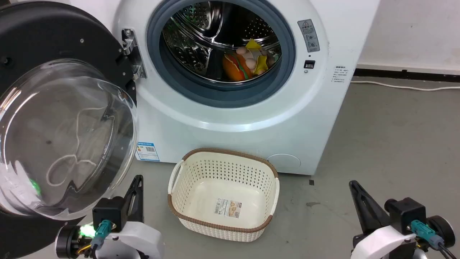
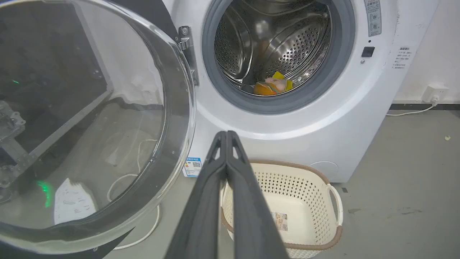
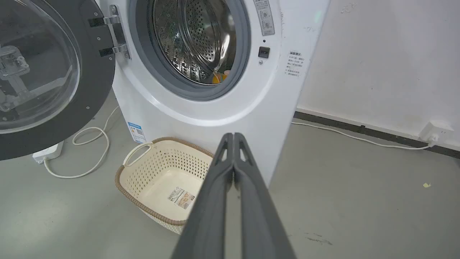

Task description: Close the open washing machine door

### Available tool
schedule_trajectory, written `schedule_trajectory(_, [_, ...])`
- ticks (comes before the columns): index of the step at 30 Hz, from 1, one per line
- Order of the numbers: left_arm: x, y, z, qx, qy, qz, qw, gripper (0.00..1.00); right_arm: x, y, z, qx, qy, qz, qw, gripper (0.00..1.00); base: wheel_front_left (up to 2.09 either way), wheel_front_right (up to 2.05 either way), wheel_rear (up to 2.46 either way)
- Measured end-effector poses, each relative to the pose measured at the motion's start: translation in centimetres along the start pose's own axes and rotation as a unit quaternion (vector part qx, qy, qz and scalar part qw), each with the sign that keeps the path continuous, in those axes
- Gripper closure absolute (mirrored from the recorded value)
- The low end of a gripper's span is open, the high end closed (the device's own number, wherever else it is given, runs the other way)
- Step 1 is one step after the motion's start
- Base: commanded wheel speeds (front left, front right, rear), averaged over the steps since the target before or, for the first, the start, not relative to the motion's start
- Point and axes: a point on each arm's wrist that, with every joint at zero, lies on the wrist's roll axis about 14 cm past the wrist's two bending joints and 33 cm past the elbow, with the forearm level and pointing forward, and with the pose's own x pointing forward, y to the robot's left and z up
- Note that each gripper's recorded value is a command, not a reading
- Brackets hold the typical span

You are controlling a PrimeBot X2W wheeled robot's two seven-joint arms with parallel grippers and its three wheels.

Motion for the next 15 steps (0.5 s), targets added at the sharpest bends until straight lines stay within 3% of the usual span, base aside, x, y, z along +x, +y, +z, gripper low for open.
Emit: schedule_trajectory(15, [-0.02, -0.02, -0.03, 0.0, 0.0, 0.0, 1.0, 1.0, 0.0, -0.02, 0.0, 0.0, 0.0, 0.0, 1.0, 1.0, 0.0, 0.0, 0.0])
